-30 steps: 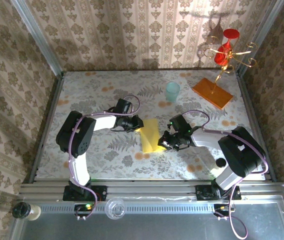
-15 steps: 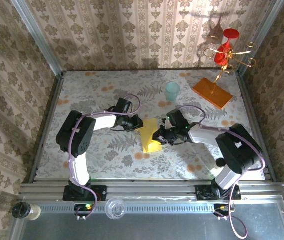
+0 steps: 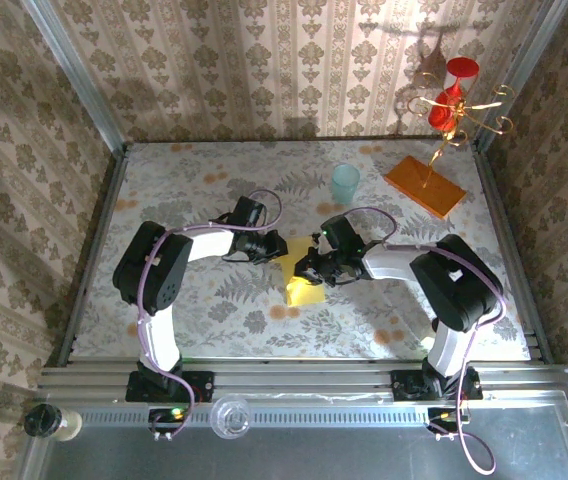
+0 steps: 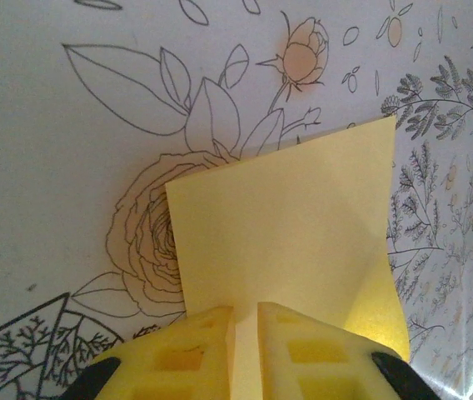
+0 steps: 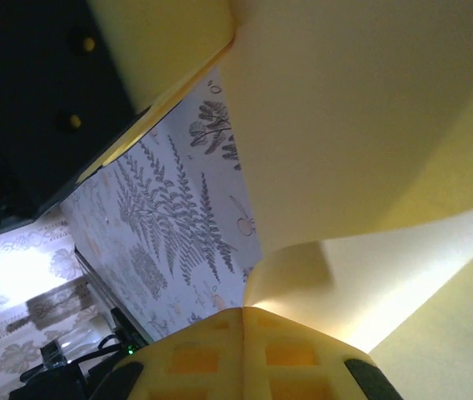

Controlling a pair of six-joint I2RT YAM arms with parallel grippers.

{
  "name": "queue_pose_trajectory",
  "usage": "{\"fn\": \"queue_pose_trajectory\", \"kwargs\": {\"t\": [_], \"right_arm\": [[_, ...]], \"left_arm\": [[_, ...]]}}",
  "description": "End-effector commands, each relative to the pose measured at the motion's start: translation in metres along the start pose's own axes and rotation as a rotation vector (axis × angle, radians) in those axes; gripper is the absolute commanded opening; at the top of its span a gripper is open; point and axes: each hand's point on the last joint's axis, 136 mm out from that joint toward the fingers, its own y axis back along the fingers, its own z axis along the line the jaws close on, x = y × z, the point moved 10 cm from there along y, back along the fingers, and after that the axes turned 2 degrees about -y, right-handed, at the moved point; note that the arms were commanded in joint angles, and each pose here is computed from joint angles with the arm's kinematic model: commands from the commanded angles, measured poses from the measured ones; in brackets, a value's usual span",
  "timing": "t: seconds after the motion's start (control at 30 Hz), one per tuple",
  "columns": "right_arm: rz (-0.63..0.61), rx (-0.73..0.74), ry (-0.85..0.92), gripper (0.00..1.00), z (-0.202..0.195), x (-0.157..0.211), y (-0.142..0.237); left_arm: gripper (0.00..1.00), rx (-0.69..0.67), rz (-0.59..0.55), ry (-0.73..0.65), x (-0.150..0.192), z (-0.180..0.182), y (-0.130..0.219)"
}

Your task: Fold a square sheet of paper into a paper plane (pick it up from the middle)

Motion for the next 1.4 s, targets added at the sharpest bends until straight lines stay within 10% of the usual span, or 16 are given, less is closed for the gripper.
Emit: {"fn": "queue_pose_trajectory", "kwargs": {"t": [0.0, 1.37], "right_arm": [[-0.041, 0.019, -0.008, 0.05, 0.003, -0.005, -0.004], [-0.063, 0.050, -0.043, 0.05, -0.013, -0.008, -0.020]], "left_arm": [[0.17, -0.039, 0.031, 0.005, 0.005, 0.005, -0.006], [0.17, -0.072, 0.041, 0.008, 0.008, 0.005, -0.009]]}}
